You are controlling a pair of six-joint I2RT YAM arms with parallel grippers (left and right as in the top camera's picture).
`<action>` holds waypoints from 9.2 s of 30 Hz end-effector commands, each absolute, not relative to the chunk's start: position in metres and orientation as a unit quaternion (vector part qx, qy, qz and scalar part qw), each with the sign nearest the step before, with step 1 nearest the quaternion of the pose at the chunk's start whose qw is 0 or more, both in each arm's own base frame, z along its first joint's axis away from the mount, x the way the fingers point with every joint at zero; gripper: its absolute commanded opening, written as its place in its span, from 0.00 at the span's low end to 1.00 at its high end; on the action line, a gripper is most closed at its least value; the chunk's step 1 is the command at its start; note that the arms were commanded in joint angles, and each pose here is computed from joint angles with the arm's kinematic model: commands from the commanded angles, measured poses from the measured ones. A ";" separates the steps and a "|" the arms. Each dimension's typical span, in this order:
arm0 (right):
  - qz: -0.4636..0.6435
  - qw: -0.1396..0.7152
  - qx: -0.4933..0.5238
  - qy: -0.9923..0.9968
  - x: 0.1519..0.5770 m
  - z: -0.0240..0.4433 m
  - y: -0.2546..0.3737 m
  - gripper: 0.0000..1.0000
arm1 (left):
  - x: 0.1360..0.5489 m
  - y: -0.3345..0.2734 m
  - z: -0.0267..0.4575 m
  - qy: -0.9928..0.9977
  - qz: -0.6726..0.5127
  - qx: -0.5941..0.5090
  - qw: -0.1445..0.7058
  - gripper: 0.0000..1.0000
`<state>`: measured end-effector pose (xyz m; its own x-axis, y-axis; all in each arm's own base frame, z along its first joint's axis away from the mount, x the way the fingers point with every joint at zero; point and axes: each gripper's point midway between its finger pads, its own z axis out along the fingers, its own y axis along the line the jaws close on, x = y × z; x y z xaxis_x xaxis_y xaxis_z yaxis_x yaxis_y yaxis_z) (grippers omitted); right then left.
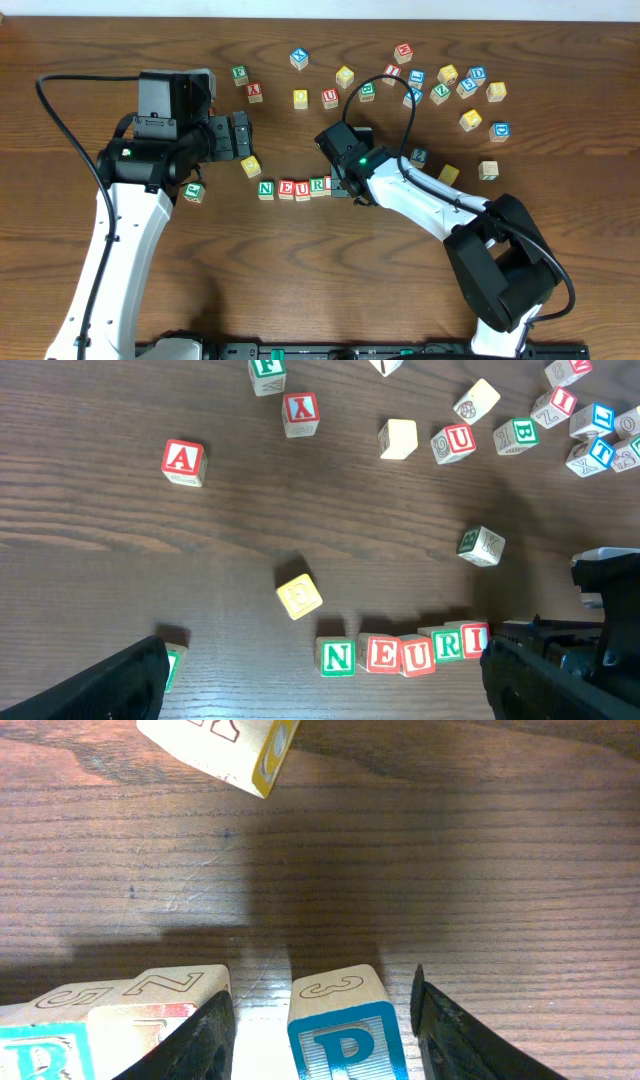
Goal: Spell out NEURIPS
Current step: 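Open the right gripper to release the P block, then raise the right gripper and move it back toward the yellow S block, then lower the open right gripper around the yellow S block, then adjust the right gripper and close it on the yellow S block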
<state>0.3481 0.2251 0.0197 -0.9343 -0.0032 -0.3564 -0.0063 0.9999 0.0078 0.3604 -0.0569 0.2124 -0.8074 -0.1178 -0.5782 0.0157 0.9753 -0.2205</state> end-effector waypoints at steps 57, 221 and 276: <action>-0.094 0.309 0.080 0.943 0.387 0.148 0.139 0.62 | 0.363 -0.058 0.225 0.939 -0.111 -0.023 0.324 0.98; -0.141 0.228 0.334 0.904 0.383 0.022 0.030 0.51 | 0.363 -0.058 0.225 0.939 -0.111 -0.023 0.324 0.98; -0.114 0.194 0.340 0.913 0.377 0.015 0.031 0.45 | 0.363 -0.058 0.225 0.939 -0.111 -0.023 0.324 0.98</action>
<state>0.3802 0.0299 0.0204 -0.6767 0.5925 -0.4370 0.6779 0.7330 -0.0561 0.3604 -0.0569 0.2124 -0.8074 -0.1178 -0.5782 0.0157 0.9753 -0.2205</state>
